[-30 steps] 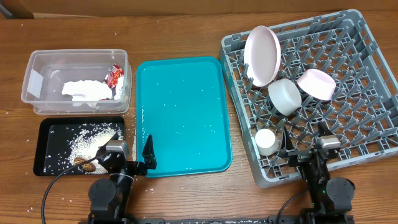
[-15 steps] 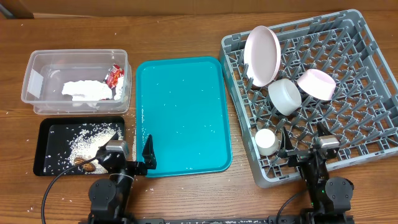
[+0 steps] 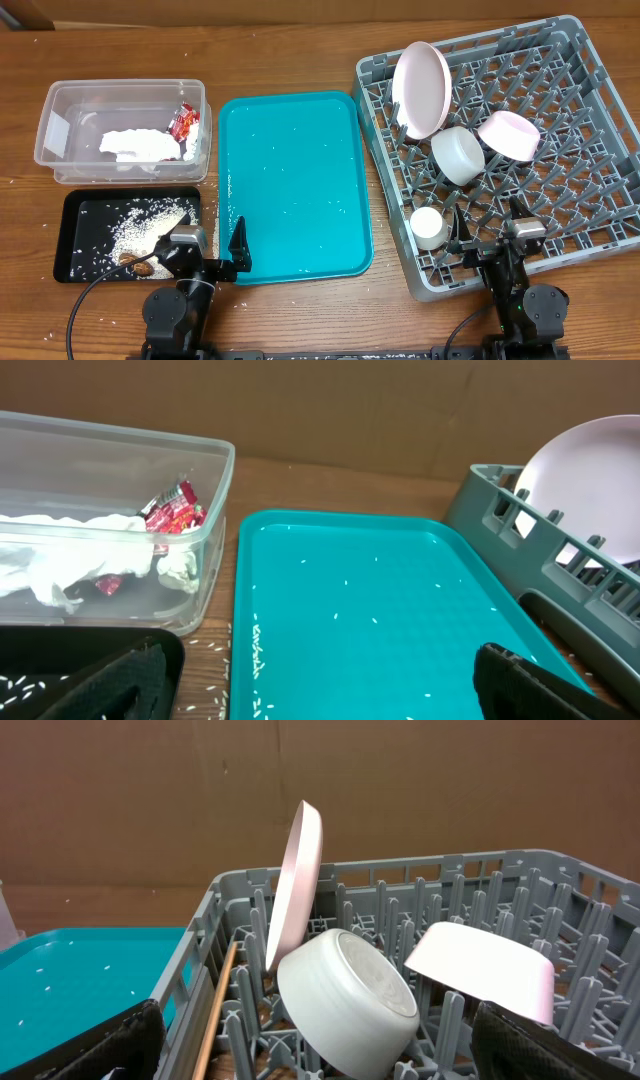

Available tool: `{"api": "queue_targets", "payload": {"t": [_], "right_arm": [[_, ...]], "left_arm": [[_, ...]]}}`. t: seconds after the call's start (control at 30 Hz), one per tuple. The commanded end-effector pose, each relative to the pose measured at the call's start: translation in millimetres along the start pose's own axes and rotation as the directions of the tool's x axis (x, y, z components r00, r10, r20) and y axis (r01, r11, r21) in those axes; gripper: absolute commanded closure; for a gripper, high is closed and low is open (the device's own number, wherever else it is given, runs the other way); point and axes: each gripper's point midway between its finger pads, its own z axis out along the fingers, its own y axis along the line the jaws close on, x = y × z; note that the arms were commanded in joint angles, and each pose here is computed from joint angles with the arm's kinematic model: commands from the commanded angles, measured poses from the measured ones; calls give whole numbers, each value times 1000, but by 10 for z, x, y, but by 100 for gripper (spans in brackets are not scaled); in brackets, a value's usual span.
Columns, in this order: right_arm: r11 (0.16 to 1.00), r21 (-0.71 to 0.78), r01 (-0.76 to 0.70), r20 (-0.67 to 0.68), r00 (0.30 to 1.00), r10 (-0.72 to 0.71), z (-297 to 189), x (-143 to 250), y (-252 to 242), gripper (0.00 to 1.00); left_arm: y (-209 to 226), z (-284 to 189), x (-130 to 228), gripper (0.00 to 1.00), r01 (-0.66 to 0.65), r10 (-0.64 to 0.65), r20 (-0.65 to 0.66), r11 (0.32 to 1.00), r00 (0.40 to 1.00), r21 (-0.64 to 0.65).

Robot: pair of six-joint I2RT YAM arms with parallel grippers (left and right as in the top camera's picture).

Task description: Sort waste into correct bins and load items into the dishwasher

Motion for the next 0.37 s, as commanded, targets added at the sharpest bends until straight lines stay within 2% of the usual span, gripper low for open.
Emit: {"api": "queue_targets", "payload": {"t": [0.0, 0.33], "right_arm": [[1000, 8, 4, 4, 1000, -4, 0, 19, -17, 0], [1000, 8, 4, 4, 1000, -4, 0, 19, -17, 0]], "left_arm": [[4, -4, -5, 0, -15, 15, 6, 1000, 1000, 2], [4, -4, -5, 0, -15, 15, 6, 1000, 1000, 2]]}}
